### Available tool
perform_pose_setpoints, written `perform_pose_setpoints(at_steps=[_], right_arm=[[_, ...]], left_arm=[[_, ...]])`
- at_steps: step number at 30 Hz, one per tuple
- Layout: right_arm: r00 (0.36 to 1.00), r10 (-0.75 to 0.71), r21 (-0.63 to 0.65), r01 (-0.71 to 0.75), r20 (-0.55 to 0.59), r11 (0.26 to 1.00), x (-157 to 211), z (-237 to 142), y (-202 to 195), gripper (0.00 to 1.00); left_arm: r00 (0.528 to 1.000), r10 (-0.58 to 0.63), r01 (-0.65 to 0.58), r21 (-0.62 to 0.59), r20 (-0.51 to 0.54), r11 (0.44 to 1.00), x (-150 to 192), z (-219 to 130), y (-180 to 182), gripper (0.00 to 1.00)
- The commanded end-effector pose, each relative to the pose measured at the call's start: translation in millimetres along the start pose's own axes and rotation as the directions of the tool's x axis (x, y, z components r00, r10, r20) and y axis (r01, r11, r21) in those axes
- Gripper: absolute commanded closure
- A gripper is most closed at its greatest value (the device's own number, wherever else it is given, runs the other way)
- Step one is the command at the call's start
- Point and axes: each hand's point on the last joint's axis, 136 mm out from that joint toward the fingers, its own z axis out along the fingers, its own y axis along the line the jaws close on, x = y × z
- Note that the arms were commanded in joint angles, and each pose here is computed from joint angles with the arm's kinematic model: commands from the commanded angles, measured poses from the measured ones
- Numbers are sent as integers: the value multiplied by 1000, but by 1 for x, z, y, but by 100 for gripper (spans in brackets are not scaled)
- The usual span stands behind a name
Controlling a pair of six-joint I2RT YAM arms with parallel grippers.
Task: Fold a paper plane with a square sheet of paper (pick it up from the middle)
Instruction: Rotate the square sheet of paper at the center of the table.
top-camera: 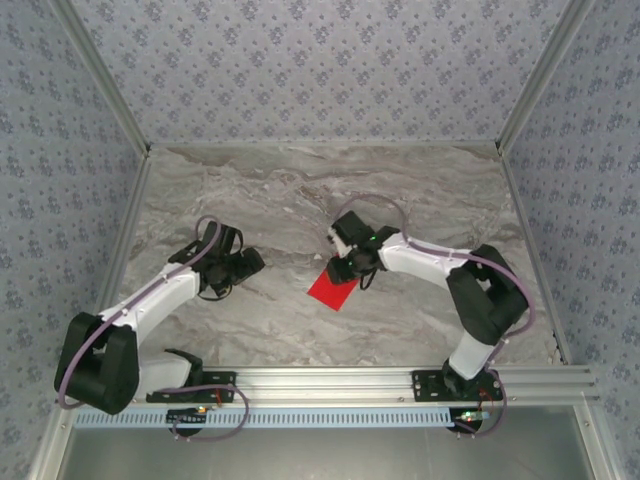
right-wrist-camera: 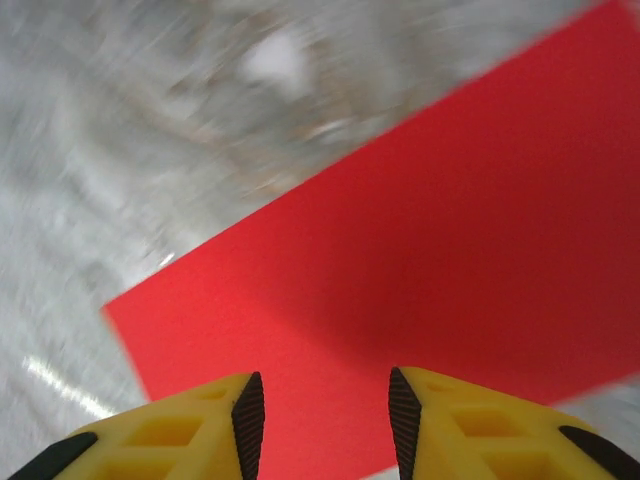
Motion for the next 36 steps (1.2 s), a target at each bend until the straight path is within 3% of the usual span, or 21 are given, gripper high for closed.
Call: perform_pose_setpoints(at_steps=[1,11,20,27,36], right_arm=[[970,236,78,-241,59,967,-6,5,-35,55],[946,325,125,-325,20,938,-14,29,-62,57],[991,120,-46,-123,-55,991,-29,63,-32,65],[997,75,-99,-72,23,992,-57,44,-22,65],[990,136,-118,-130,45,984,-64,27,-17,66]], left_arm=[[997,63,-60,83,-32,995,3,-4,-26,14],[984,142,-126,150,-104,981,31,5,-60,14],[966,181,-137,229,-186,964,61,18,-86,16],[953,178,-92,324,-247,942,82,21,-106,21],[927,171,-37,373,-335,927,106,28,-124,30]])
